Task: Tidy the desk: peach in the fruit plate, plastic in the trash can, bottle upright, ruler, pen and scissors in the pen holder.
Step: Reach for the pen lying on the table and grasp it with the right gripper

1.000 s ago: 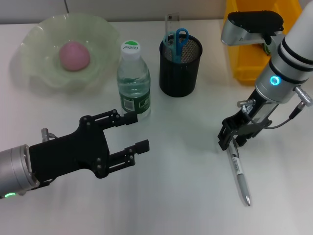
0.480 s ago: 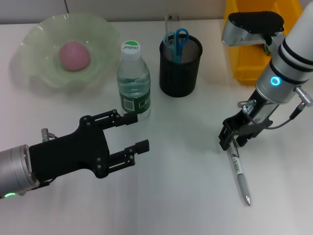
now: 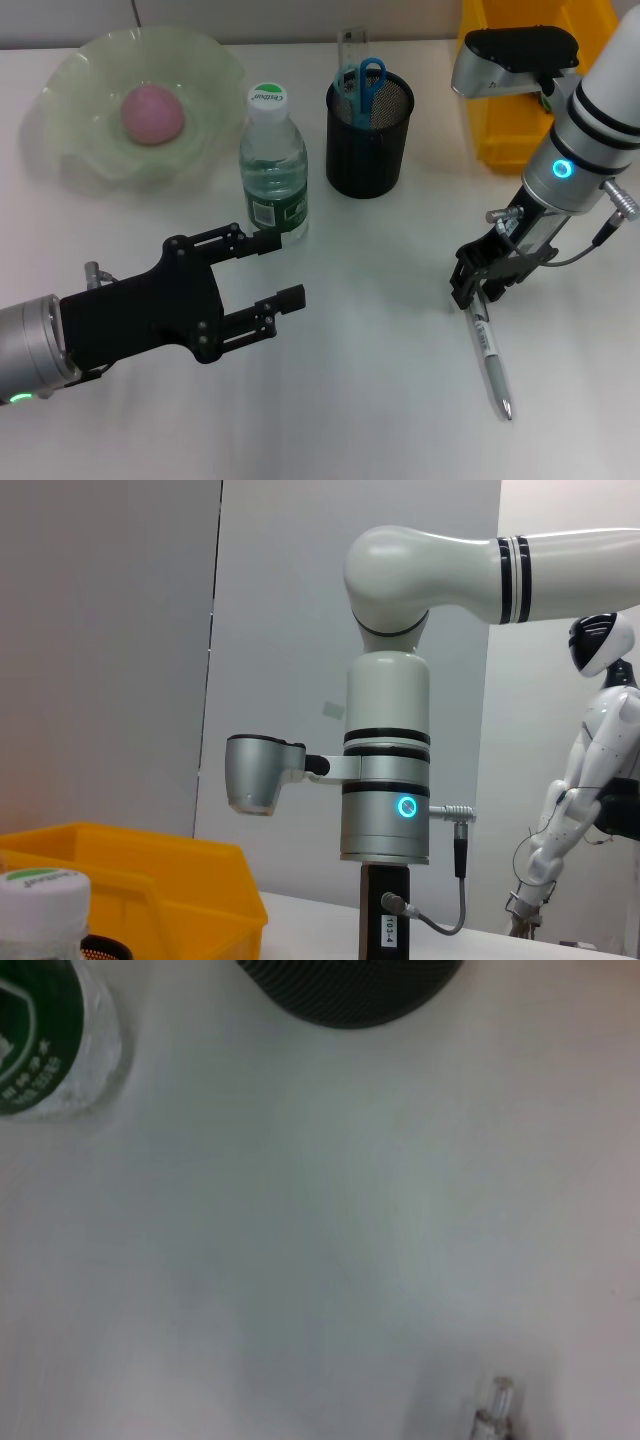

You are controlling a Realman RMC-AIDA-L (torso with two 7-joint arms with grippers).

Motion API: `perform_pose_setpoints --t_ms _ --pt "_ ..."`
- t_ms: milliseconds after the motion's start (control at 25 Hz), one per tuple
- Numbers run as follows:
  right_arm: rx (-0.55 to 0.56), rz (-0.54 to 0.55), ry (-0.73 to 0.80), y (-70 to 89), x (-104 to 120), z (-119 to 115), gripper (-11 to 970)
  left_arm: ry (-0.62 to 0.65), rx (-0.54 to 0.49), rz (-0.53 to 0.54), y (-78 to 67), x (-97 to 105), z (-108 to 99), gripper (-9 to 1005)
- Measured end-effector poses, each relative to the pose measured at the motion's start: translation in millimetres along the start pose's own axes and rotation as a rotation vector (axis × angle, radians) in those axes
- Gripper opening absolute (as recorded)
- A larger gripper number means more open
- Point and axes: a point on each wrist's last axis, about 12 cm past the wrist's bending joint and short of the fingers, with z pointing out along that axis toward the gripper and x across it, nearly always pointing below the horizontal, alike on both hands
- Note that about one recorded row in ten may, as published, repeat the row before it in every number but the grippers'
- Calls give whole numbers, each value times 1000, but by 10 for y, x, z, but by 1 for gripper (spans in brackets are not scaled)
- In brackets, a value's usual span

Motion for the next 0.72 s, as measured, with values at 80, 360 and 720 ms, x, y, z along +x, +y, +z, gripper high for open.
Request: perform_pose_setpoints --t_ms 80,360,720 --pt "0 0 -1 1 -1 0 419 0 0 0 1 -1 1 622" --pt "9 -9 3 6 0 7 406 4 -5 1 8 3 2 622" --pt "10 -10 -4 3 -8 9 323 5 -5 2 13 1 6 622"
